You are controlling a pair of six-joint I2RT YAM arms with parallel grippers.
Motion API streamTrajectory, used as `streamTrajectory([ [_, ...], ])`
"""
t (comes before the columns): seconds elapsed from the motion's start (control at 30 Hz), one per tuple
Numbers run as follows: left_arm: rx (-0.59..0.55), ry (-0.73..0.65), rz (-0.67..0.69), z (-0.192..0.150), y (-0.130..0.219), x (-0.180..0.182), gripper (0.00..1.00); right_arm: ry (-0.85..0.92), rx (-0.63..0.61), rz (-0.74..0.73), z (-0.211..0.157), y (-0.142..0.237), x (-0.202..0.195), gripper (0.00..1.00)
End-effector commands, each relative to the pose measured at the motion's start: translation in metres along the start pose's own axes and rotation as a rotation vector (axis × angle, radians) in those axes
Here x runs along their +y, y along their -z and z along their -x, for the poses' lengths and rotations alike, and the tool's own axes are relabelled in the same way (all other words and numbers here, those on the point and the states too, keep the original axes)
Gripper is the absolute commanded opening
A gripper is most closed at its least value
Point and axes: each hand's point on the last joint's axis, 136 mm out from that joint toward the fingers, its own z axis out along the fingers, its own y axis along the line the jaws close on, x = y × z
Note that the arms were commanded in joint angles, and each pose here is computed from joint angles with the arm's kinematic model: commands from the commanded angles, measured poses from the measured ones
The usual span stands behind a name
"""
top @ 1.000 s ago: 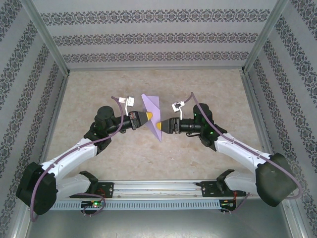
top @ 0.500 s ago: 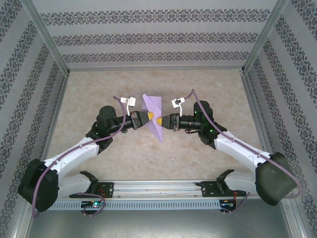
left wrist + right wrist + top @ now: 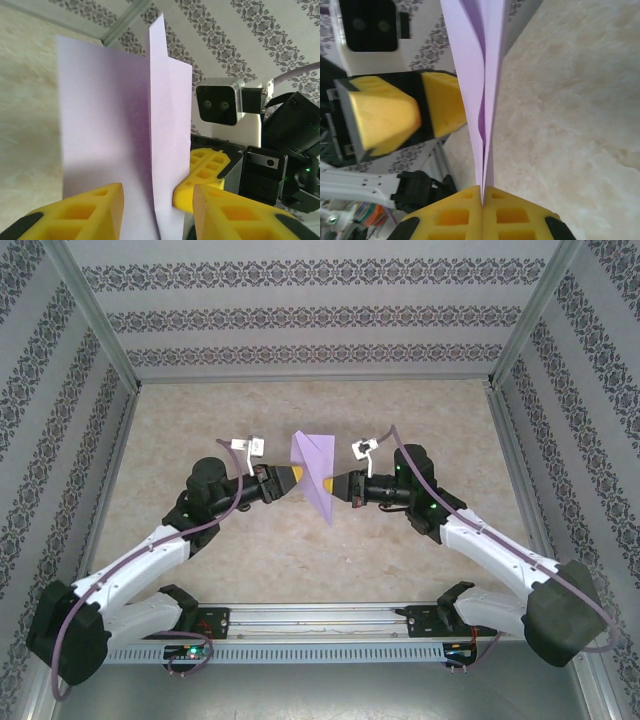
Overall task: Fold a paper plane with a square sheet of paper (fold left side to right side)
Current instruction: Turn over the paper at the center of the table.
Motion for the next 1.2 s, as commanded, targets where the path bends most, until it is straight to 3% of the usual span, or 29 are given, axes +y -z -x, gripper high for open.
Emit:
streamTrajectory([
  [0.0, -0.028, -0.060, 0.164, 0.000, 0.019, 0.025, 0.43, 0.102, -0.010, -0.182, 0.004, 0.012, -0.016, 0.00],
  [0.27, -0.151, -0.108, 0.613, 0.013, 0.091, 0.075, 0.52, 0.402, 0.153, -0.948, -0.013, 0.057, -0.085, 0.00],
  [0.47, -0.236, -0.070, 0.846, 0.012, 0.140, 0.100, 0.53, 0.581, 0.321, -1.304, -0.024, 0.057, -0.111, 0.00],
  [0.67, -0.258, -0.055, 0.870, 0.010, 0.148, 0.104, 0.53, 0.631, 0.471, -1.411, -0.055, 0.022, -0.142, 0.00],
  [0.83, -0.254, -0.056, 0.871, 0.010, 0.148, 0.104, 0.54, 0.578, 0.592, -1.414, -0.090, -0.007, -0.170, 0.00],
  [1.0, -0.238, -0.051, 0.873, 0.008, 0.146, 0.107, 0.54, 0.477, 0.644, -1.308, -0.114, -0.029, -0.173, 0.24],
  [1.17, -0.204, -0.035, 0.842, 0.005, 0.134, 0.108, 0.55, 0.378, 0.569, -1.179, -0.105, -0.032, -0.151, 0.46],
])
